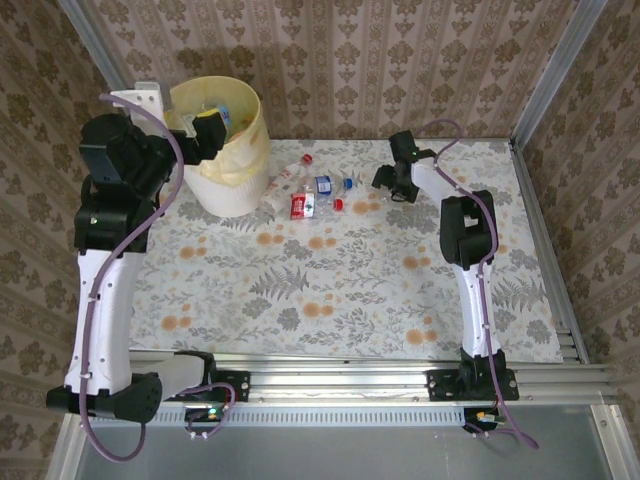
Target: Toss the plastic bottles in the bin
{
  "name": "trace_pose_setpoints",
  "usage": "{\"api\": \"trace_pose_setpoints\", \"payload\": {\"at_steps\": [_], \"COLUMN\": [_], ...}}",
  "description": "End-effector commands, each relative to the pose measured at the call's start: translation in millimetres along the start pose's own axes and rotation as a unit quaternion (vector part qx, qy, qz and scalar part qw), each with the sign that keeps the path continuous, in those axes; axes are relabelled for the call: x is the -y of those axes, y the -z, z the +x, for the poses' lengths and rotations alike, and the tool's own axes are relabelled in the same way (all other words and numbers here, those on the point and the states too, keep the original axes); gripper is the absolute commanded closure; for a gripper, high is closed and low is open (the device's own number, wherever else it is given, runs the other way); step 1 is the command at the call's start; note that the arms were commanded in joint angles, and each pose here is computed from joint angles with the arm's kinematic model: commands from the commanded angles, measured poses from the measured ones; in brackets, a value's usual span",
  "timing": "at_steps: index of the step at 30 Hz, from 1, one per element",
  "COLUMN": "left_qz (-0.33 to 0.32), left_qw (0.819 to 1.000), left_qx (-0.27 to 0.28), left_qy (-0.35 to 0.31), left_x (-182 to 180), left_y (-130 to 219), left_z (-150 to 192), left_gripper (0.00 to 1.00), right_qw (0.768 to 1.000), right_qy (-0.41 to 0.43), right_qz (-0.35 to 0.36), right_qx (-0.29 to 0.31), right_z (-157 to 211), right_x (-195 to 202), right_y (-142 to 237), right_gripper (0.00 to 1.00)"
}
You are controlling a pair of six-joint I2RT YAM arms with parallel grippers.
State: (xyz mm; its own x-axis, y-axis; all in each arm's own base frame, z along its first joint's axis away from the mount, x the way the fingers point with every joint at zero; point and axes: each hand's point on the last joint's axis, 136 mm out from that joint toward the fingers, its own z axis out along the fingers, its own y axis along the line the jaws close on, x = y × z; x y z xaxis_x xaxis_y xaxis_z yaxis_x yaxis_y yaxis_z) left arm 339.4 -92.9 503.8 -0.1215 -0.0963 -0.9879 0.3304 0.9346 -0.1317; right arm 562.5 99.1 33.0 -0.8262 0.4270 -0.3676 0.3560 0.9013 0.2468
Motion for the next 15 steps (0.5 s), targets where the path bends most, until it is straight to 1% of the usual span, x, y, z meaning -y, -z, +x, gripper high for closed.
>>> {"api": "trace_pose_setpoints", "payload": {"at_steps": [1,4,7,11,15], "left_qz": [0.043,0.067,0.098,0.138,0.168], "left_qw": [0.999,0.997,0.994,0.99,0.983], "left_qx": [-0.009,-0.02,-0.034,-0.042,-0.054], "left_qy": [-0.006,-0.024,-0.022,0.013,0.046], "left_x": [21,41,60,76,89], "left_y": [-9,-20,-32,-49,-66], "left_z": [6,13,24,40,58], "left_gripper": [0.0,0.0,0.0,0.0,0.0], "right_qw": [1.0,1.0,1.0,0.999,0.997], "right_qy": [0.005,0.01,0.019,0.022,0.022], "right_qz": [0.018,0.016,0.01,-0.006,-0.038], "right_qx": [-0.011,0.0,0.015,0.038,0.058], "right_z": [10,11,11,13,16], "right_x": [13,15,17,18,14], "right_y": [-2,8,20,37,57], "right_gripper": [0.25,0.3,0.32,0.36,0.41]}}
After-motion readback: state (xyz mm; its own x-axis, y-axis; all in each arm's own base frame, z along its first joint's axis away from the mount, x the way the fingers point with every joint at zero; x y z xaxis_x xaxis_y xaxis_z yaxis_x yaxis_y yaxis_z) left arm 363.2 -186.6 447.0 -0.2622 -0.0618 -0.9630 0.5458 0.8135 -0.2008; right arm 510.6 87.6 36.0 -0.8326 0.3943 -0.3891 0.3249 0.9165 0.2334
